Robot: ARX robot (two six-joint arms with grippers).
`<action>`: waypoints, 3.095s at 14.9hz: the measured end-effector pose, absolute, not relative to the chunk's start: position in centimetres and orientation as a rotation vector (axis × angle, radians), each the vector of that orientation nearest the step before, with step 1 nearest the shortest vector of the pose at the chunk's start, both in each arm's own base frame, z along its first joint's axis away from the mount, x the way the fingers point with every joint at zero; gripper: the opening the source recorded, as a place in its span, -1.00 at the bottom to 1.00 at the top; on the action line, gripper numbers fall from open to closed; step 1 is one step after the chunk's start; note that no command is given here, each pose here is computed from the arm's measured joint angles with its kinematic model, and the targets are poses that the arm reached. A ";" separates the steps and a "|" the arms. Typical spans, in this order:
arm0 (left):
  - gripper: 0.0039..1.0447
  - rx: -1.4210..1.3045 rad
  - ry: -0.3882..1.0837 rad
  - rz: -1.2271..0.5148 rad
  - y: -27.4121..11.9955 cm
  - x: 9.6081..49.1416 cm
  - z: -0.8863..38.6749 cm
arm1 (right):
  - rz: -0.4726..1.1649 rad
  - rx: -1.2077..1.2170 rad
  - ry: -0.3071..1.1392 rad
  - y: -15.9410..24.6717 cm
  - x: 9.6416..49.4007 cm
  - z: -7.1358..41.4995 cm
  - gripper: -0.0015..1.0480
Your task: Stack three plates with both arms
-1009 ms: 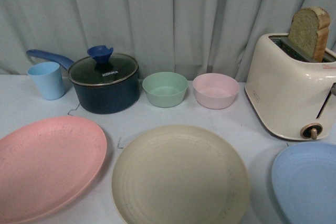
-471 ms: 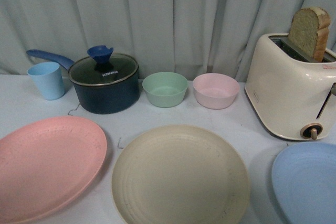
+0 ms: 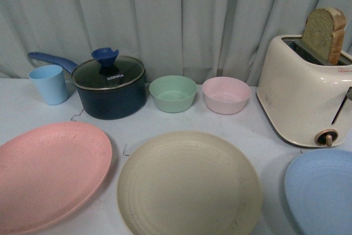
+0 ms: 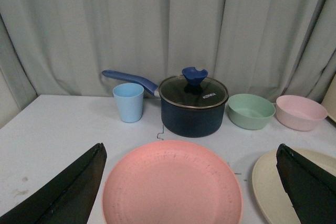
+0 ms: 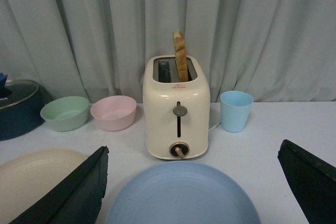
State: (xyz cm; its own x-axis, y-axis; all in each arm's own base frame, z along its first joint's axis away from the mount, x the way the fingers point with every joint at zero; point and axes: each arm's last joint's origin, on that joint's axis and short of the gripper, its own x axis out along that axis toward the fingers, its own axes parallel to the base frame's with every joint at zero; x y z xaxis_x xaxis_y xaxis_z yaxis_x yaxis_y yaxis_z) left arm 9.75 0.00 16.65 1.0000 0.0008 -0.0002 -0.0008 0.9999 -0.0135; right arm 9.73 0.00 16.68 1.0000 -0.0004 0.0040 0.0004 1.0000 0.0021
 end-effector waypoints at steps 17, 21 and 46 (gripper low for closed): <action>0.88 -0.014 0.000 0.001 0.0 9.8 16.6 | 0.000 0.002 -0.004 0.0 9.7 16.7 0.87; 0.88 -0.014 0.000 0.001 0.0 9.8 16.6 | 0.000 0.002 -0.004 0.0 9.7 16.7 0.87; 0.88 -0.014 0.000 0.001 0.0 9.8 16.6 | 0.000 0.002 -0.004 0.0 9.7 16.7 0.87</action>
State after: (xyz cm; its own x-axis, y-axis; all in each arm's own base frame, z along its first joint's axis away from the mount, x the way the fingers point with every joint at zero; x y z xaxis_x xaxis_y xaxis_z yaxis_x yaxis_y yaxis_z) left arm 9.75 0.00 16.65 1.0000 0.0008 -0.0002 -0.0008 0.9999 -0.0135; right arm 9.73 0.00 16.68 1.0000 -0.0004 0.0040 0.0004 1.0000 0.0021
